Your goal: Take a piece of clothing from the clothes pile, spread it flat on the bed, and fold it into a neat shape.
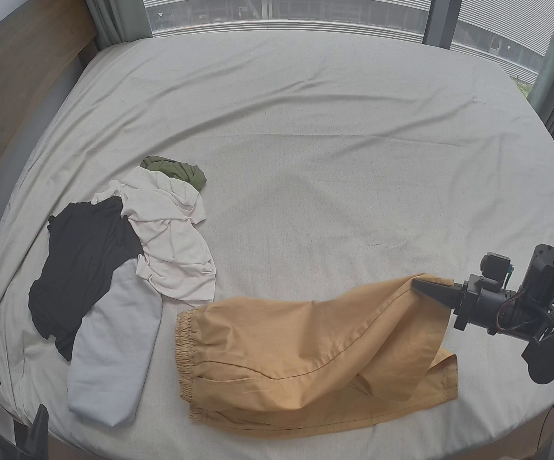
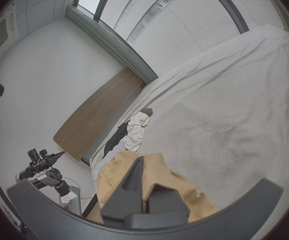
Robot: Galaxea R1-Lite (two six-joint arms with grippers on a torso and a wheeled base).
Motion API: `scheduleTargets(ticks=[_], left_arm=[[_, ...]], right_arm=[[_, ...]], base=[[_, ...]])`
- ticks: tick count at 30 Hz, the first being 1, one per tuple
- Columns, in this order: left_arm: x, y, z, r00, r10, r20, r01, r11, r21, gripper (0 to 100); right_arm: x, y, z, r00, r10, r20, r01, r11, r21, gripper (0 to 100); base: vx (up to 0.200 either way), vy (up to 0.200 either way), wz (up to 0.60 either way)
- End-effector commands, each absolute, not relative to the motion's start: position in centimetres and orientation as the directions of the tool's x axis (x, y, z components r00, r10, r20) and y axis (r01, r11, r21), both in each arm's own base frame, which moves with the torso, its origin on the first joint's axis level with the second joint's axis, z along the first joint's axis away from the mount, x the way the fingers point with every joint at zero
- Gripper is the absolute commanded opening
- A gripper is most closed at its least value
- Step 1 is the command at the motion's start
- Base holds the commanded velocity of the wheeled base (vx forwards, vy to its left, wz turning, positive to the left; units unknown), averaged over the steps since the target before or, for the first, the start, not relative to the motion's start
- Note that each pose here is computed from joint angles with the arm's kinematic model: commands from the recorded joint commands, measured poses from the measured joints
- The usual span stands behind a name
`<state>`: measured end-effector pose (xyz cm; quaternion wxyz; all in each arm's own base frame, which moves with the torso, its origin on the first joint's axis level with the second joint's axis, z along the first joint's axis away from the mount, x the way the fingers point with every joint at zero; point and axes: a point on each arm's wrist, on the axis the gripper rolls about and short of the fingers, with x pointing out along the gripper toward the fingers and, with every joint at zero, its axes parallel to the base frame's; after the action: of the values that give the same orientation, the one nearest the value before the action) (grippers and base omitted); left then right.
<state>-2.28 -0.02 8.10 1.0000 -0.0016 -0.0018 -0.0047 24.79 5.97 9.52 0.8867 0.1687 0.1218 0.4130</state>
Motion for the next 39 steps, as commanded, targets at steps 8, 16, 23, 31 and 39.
scheduleTargets(ticks=[8,16,23,31,39], left_arm=[[-2.3,-0.1,7.6,1.000,-0.023,0.003,0.023,1.000,0.003,100],[-2.3,-0.1,7.9,0.998,-0.055,0.023,0.055,0.998,0.018,100],[-3.9,0.1,22.0,0.944,-0.112,0.310,0.121,0.993,-0.012,100],[2.1,-0.7,23.2,0.945,-0.311,0.098,0.318,0.945,-0.070,100],[8.3,-2.7,25.9,0.916,-0.401,0.012,0.396,0.899,-0.187,100]], right_arm=[[25.2,4.6,9.5,0.655,0.752,-0.074,-0.671,0.624,0.400,0],[25.2,4.1,9.6,0.656,0.752,-0.071,-0.671,0.623,0.401,0],[25.3,4.2,9.6,0.652,0.755,-0.069,-0.675,0.620,0.401,0],[25.3,4.2,9.6,0.653,0.754,-0.071,-0.673,0.621,0.401,0],[25.2,4.4,9.6,0.653,0.754,-0.069,-0.675,0.622,0.398,0]], base=[[0.000,0.000,0.00],[0.000,0.000,0.00],[0.000,0.000,0.00],[0.000,0.000,0.00],[0.000,0.000,0.00]])
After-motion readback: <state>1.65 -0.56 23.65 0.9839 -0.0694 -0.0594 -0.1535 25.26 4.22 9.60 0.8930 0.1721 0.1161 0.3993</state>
